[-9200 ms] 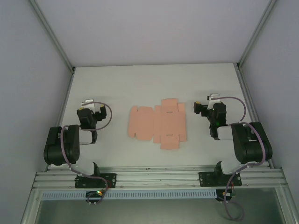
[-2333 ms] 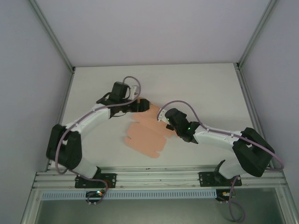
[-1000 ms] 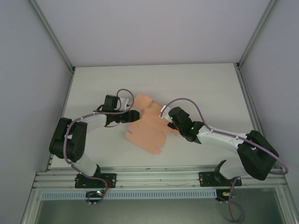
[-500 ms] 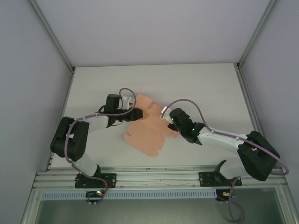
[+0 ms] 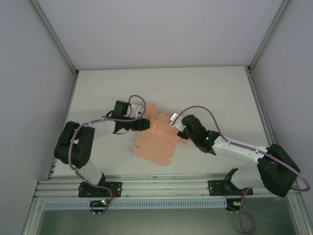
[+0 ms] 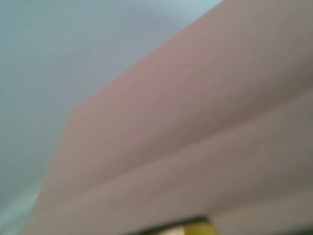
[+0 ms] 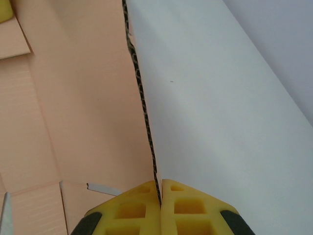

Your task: Assemble paper box

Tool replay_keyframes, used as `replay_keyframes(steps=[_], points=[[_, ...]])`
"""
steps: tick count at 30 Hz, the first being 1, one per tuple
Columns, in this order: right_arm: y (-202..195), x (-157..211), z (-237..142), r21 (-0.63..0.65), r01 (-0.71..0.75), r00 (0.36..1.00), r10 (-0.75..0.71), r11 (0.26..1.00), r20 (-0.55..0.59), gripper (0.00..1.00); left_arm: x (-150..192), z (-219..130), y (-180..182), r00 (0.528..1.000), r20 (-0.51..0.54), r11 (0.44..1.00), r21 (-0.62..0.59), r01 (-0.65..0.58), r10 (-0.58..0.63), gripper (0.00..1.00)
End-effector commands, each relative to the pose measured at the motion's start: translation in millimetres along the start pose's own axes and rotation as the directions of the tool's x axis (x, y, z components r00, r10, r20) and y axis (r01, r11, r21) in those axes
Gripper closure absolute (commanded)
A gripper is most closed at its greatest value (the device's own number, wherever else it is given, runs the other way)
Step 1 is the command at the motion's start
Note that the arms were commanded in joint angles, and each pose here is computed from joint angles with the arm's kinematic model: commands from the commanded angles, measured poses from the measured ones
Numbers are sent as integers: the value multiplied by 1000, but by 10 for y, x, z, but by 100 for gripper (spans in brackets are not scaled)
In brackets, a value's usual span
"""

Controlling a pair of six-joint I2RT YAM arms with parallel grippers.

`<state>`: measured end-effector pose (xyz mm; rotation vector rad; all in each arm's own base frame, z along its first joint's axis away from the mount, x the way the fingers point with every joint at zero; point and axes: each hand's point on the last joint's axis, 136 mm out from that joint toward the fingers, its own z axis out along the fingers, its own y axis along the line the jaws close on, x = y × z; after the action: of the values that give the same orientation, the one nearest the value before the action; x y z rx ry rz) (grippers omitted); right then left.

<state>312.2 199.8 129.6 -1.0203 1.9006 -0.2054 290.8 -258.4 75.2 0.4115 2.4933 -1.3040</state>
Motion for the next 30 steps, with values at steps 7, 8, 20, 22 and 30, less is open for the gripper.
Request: replay_keyframes(steps=[7, 8, 20, 22, 30], points=[[-95, -180, -52, 12, -61, 996, 60, 998, 72, 100, -97, -45, -8, 999, 30, 999, -45, -27, 29, 100], [-96, -170, -52, 13, -59, 996, 58, 998, 67, 100, -94, -53, -1, 999, 27, 998, -55, -33, 34, 100], [-394, -61, 36, 168, 219, 973, -202, 961, -112, 100, -112, -444, -104, 993, 82, 977, -199, -70, 88, 0], [-415, -93, 93, 193, 304, 950, -281, 933, -135, 100, -160, -586, -131, 988, 119, 969, -239, -64, 95, 0], [-294, -292, 285, 273, 543, 840, -512, 794, -180, 100, -613, -1301, 290, 933, 358, 887, -440, 141, 29, 0]])
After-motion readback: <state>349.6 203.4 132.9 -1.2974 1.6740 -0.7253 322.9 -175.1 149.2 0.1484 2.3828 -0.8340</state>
